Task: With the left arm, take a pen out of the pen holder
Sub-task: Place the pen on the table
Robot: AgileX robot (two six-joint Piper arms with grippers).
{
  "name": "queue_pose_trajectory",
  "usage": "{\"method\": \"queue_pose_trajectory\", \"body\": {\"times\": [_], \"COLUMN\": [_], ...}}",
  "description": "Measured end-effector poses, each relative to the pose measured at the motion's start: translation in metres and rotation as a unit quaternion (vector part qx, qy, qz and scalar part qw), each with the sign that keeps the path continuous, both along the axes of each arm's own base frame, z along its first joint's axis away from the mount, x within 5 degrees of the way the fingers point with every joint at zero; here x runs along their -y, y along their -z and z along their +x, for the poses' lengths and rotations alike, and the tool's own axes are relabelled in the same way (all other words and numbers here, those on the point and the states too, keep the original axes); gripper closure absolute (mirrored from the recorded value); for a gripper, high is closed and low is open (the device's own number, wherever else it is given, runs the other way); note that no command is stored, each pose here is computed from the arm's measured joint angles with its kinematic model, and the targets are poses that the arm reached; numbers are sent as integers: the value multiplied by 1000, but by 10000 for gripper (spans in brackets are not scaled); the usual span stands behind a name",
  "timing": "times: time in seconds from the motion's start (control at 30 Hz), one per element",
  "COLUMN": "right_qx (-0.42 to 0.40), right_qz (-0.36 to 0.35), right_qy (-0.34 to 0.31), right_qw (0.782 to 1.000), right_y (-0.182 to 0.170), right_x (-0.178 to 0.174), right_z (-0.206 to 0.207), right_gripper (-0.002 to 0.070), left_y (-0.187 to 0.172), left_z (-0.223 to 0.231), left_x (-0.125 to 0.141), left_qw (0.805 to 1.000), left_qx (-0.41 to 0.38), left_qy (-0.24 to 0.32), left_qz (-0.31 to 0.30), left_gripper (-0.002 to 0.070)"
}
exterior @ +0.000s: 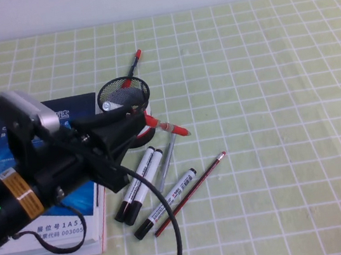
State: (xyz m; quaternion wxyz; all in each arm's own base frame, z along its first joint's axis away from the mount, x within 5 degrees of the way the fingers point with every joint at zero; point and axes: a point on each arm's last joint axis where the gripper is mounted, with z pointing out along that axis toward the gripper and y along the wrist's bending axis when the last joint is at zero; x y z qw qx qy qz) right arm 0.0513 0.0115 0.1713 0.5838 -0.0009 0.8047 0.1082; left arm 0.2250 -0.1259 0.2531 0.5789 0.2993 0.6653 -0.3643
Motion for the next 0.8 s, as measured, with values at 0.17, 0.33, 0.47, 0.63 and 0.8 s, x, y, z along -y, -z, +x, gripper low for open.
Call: {"method": "queue_pose_trajectory", "body": {"times": [0.17,0.33,0.47,0.63,0.8], "right_qx": [0,0,0,0,0], "right_qz": [0,0,0,0,0], "right_qy": [0,0,0,0,0], "right_qw": [1000,1000,1000,1000,1000], "right_y": [0,0,0,0,0], "right_x": [0,0,0,0,0], "right_z": [0,0,0,0,0], "right_gripper": [691,691,691,691,691], "left_y": [20,52,75,84,80], "left_z": [13,27,33,37,37], "left_x": [3,5,9,10,11], "left_qw": [999,996,993,991,991], "left_qx": [-25,-81,-116,-128,-118], "left_qy": [-20,-31,-23,-27,-22], "left_qz": [3,2,-9,-36,-58], "left_gripper": [556,556,556,556,476]}}
